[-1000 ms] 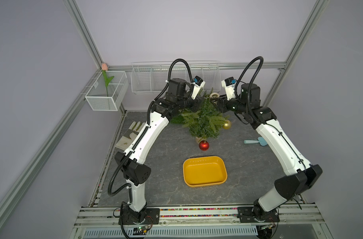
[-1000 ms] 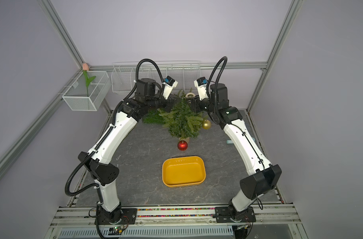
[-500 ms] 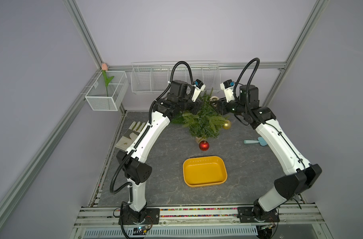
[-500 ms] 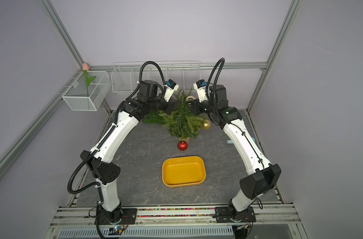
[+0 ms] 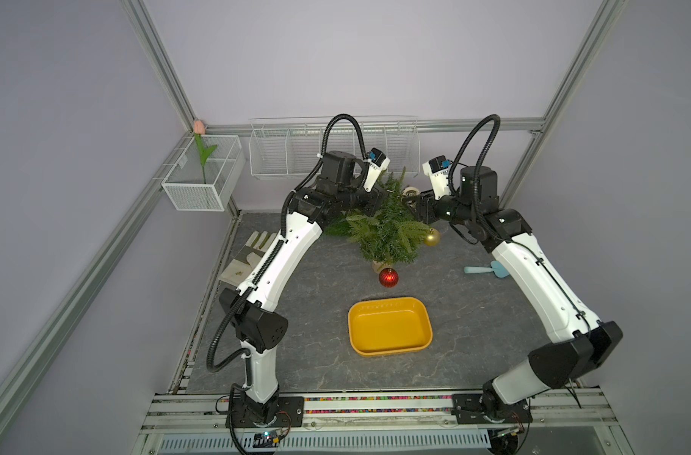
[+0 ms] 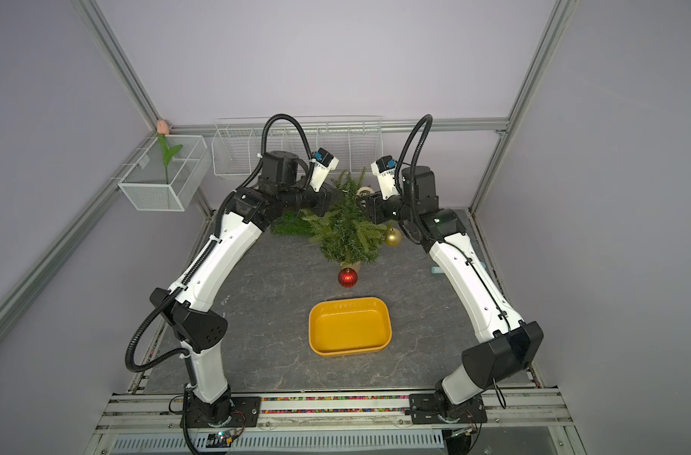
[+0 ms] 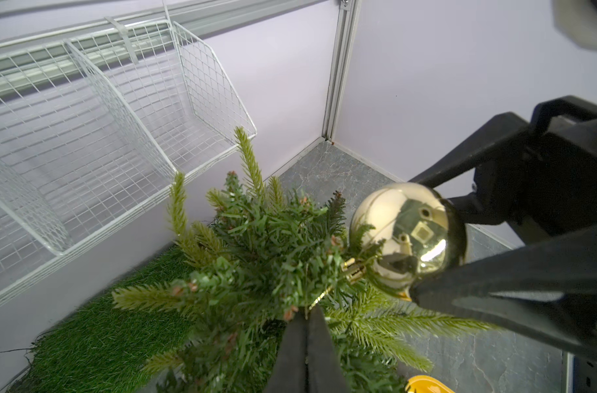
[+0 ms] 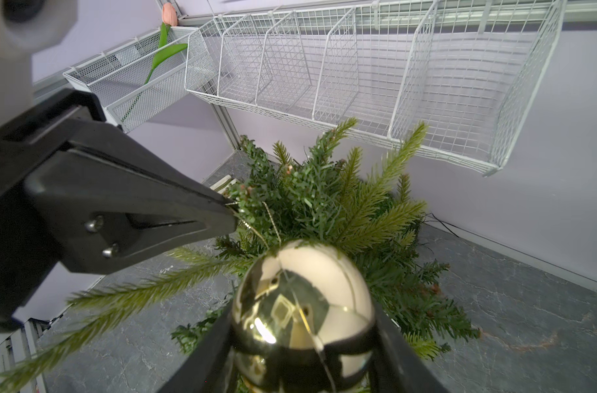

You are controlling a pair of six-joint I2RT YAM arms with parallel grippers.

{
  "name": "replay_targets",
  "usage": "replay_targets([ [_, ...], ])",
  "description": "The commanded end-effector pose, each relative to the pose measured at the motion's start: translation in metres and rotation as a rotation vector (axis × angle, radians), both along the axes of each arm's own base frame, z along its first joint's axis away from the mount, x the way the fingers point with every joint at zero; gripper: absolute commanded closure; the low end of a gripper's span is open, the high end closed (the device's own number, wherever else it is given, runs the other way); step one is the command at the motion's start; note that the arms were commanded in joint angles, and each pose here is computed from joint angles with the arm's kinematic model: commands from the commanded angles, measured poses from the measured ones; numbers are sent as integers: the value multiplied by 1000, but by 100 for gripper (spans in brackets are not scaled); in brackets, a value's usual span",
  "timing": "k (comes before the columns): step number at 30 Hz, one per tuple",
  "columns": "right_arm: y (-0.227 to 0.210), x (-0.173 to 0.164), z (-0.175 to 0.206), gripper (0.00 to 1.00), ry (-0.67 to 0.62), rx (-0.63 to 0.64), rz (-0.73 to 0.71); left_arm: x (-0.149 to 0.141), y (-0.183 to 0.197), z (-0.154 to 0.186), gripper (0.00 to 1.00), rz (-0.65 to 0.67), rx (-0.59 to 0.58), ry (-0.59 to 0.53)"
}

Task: Decorate the small christmas tree with ornaments
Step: Hang an ornament on the christmas tree.

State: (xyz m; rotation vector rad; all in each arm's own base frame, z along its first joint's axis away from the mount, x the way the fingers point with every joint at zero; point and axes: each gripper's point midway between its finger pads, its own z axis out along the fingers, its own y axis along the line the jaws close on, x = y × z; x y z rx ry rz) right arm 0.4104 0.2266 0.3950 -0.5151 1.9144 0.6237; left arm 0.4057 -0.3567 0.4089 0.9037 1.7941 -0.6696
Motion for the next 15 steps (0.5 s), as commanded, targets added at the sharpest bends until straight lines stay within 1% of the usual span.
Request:
replay_targets([
  [1, -5, -7, 29, 65, -69, 40, -7, -7, 9, 28, 100, 18, -50, -38],
  [15, -3, -12, 61, 66, -144, 91, 15, -13, 7, 37, 100, -11, -68, -42],
])
